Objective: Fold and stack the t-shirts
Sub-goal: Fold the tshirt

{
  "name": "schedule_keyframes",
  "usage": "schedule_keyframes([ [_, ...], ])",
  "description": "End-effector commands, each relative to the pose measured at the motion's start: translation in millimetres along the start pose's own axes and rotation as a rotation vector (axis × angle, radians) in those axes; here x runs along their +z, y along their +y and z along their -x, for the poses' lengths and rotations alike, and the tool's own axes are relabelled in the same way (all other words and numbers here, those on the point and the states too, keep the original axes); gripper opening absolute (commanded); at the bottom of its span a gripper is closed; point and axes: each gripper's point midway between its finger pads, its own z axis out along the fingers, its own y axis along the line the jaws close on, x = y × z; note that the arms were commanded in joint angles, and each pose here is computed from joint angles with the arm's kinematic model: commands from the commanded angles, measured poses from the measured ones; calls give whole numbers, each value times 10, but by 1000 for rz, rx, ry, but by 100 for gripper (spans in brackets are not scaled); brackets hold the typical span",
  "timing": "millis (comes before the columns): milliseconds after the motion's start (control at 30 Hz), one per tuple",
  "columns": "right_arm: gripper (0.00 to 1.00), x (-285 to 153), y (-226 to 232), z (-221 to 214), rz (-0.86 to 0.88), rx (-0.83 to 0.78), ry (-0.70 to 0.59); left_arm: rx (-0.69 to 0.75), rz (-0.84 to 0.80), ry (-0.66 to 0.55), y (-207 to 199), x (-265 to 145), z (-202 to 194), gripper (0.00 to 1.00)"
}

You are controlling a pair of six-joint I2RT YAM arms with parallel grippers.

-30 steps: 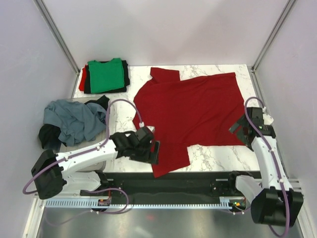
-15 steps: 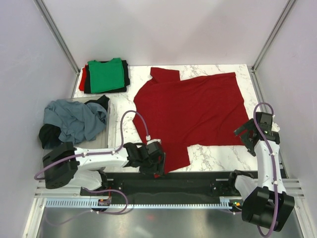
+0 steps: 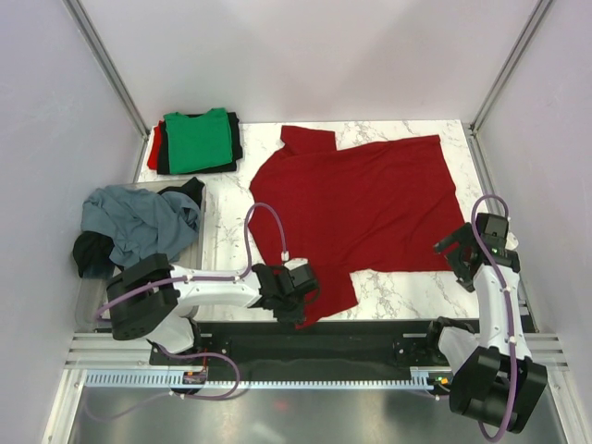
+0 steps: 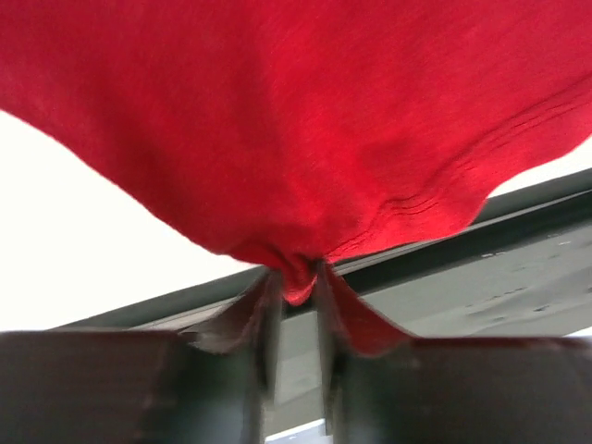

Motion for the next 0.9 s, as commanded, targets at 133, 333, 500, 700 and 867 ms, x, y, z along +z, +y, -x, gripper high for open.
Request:
schedule_keyframes([
  [133, 97, 106, -39, 63, -18, 48, -22, -2, -34, -225, -271, -250, 551, 2],
  [333, 95, 125, -79, 85, -37, 89, -36, -22, -68, -282, -285, -579, 694, 2],
  [500, 93, 170, -206, 27, -85, 118, -48, -46, -98, -334, -226, -874, 837, 2],
  [700, 88, 278, -341, 168, -161, 160, -80, -58, -101, -347, -153, -981, 871, 2],
  [867, 82, 414, -486, 333, -223, 211, -127, -63, -104, -338, -134, -983, 841, 2],
])
